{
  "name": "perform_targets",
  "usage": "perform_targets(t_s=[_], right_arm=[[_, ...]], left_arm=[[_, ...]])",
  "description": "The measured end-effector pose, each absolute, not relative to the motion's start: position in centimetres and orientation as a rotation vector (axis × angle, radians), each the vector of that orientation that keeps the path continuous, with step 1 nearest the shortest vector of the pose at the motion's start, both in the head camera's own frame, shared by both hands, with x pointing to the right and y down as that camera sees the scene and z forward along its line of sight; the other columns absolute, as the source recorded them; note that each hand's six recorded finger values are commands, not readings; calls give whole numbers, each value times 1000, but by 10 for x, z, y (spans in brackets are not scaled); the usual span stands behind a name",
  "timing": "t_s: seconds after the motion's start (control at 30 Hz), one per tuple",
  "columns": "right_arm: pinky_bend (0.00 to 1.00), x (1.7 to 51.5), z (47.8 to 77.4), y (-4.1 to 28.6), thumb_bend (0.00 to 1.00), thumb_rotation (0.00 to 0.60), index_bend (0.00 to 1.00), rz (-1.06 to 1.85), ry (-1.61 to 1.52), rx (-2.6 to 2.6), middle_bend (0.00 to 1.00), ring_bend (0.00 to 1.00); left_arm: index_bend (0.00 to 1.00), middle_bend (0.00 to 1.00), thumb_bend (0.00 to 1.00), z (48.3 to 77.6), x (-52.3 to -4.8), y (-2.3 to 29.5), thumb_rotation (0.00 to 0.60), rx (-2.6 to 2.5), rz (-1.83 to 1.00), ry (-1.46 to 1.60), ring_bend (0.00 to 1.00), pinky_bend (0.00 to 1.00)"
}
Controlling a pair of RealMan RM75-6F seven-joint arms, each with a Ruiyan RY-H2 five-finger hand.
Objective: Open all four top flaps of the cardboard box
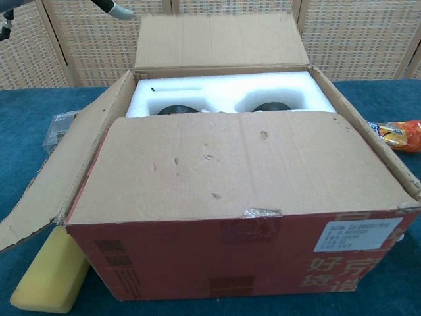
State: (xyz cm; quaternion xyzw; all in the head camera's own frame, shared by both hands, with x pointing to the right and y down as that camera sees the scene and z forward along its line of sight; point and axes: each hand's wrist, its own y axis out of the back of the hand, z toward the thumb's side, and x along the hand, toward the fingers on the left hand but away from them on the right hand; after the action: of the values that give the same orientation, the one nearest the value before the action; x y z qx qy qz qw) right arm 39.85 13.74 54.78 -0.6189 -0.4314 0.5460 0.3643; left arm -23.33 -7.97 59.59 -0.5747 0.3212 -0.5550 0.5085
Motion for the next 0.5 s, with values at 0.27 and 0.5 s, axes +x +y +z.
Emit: perform_targets(t_s=[0.27,0.5], right_arm=[[0,393,549,138,981,600,33,1397,-1098,-1602,12,0],[0,392,550,140,982,600,33,1395,-1098,-1605,12,0]], left_arm=[[28,0,244,587,-227,-53,315,-1590,-1275,774,0,0],[127,0,282,563,-228,-14,285,-1841,-1193,729,0,0]])
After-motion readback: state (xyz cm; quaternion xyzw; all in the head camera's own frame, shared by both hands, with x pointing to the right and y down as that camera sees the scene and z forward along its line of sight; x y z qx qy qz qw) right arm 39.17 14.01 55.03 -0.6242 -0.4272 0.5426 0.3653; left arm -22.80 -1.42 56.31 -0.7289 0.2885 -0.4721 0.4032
